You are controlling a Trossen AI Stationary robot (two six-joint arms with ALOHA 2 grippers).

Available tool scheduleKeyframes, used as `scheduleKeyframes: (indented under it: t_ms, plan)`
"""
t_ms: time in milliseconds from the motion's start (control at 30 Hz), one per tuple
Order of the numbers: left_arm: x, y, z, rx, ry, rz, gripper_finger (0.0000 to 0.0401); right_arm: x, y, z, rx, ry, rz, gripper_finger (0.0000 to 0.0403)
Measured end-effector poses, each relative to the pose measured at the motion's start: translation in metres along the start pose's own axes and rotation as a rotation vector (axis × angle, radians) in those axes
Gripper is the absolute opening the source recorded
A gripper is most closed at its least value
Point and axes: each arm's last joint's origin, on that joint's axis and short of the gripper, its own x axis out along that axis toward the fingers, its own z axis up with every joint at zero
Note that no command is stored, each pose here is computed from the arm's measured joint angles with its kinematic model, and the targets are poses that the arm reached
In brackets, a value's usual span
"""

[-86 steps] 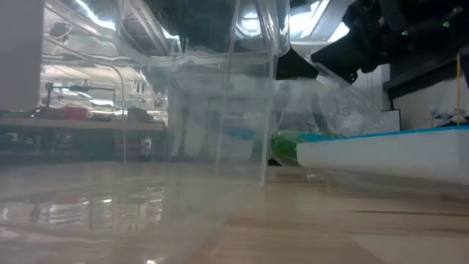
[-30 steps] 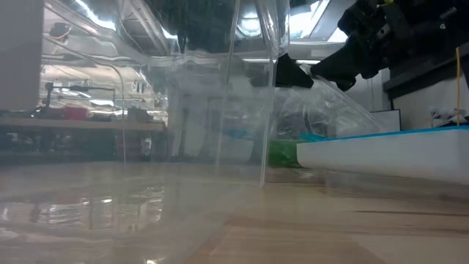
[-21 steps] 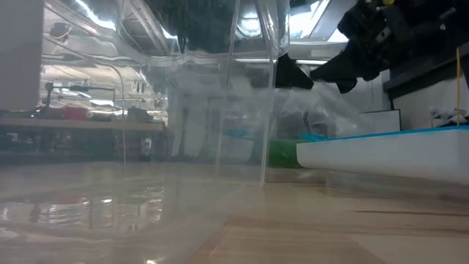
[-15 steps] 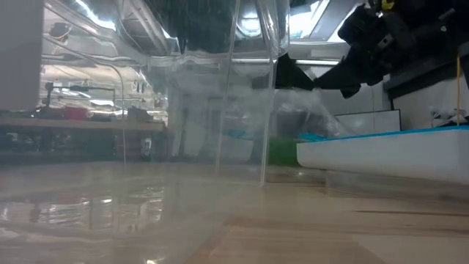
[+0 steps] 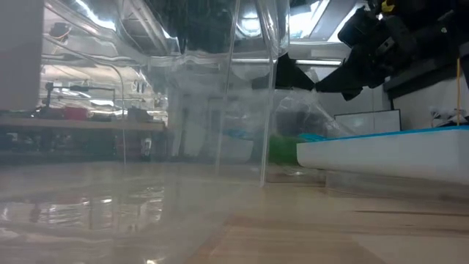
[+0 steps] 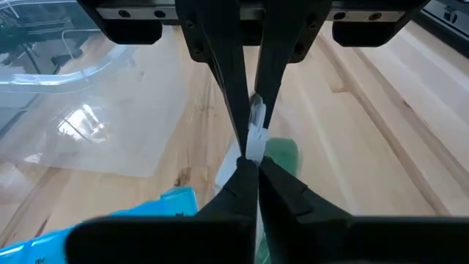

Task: Roll bandage
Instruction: Close the transparent zip bag

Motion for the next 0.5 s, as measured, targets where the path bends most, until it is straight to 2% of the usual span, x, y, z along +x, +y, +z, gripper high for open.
scheduleKeyframes:
  t_ms: [133, 367, 500]
  plan:
    - [-0.0007, 0.0, 0.0025, 0.001, -0.013, 0.0, 0.0, 0.0003, -0.0005, -0.0016, 0.002, 0.006, -0.011, 0.0042]
    - [-0.0011, -0.0001, 0.0029, 0.001, -0.012, -0.001, 0.0, 0.0002, 0.0002, 0.0042, 0.002, -0.054, -0.004, 0.0128]
    - [-0.0011, -0.0001, 0.0025, 0.001, -0.008, -0.001, 0.0, 0.0001, 0.0002, 0.0049, 0.001, -0.061, -0.003, 0.0163]
